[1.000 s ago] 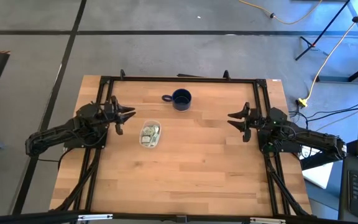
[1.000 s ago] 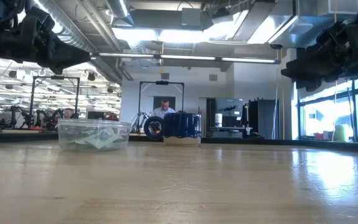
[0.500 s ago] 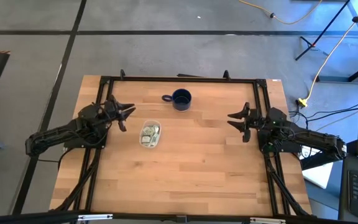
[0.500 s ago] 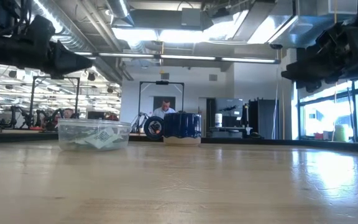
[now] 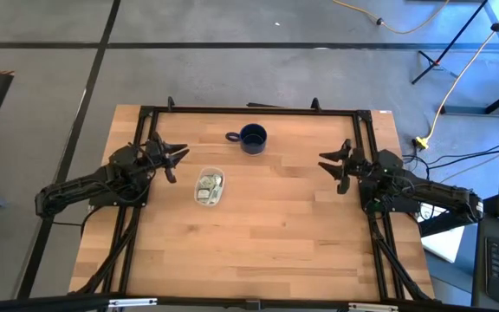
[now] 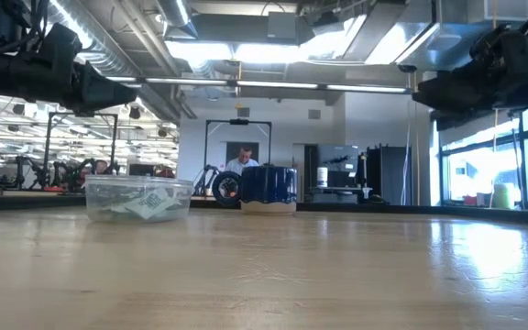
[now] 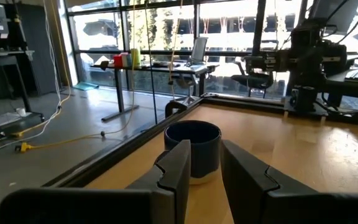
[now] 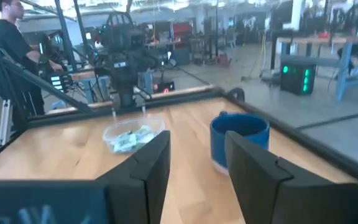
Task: Pick and place Stevia / Truvia into bins
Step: Return to Home Position
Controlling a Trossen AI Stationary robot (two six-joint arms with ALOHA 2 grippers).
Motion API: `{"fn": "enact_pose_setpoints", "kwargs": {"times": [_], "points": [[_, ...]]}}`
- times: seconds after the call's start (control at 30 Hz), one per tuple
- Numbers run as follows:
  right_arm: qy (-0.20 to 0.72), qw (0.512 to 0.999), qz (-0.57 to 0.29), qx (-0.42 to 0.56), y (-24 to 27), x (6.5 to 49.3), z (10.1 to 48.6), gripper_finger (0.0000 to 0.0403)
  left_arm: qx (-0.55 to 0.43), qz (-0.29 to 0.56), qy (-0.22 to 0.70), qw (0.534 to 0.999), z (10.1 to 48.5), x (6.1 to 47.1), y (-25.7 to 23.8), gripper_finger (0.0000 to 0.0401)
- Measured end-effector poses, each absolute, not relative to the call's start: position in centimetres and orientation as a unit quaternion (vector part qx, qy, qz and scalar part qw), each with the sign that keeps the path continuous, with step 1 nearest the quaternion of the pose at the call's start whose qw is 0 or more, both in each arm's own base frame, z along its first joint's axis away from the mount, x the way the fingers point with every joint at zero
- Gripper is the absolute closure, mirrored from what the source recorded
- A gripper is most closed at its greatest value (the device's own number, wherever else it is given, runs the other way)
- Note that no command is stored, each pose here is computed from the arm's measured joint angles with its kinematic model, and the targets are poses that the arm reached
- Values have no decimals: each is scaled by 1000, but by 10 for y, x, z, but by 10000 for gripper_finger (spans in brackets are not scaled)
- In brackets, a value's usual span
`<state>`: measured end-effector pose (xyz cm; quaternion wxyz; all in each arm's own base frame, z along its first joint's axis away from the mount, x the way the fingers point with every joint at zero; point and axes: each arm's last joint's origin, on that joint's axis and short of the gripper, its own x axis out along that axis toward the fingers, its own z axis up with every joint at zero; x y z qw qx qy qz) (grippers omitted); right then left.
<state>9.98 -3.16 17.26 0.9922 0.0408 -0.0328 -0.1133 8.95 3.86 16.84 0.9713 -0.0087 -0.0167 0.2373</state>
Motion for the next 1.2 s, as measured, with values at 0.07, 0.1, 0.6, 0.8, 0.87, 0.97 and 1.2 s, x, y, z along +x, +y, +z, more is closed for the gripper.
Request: {"fn": "enact_pose_setpoints", "kwargs": {"times": [0.07,0.1,0.6,0.8,0.87,0.97,1.2], "points": [[-21,991,-114,62,-32,100,170,246,-9,237,-17,971,168,90,39,319],[-15,991,-114,73,-32,100,169,246,-9,237,-16,971,168,90,39,319],[21,988,-117,95,-32,100,161,246,-9,237,-16,971,168,90,39,319],[21,988,-117,94,-32,100,161,246,-9,237,-16,971,168,90,39,319],[21,988,-117,94,-32,100,161,246,-9,237,-16,971,168,90,39,319],[21,988,-117,94,-32,100,161,246,-9,237,-16,971,168,90,39,319],[21,988,-117,94,-32,100,161,246,-9,237,-16,971,168,90,39,319]]}}
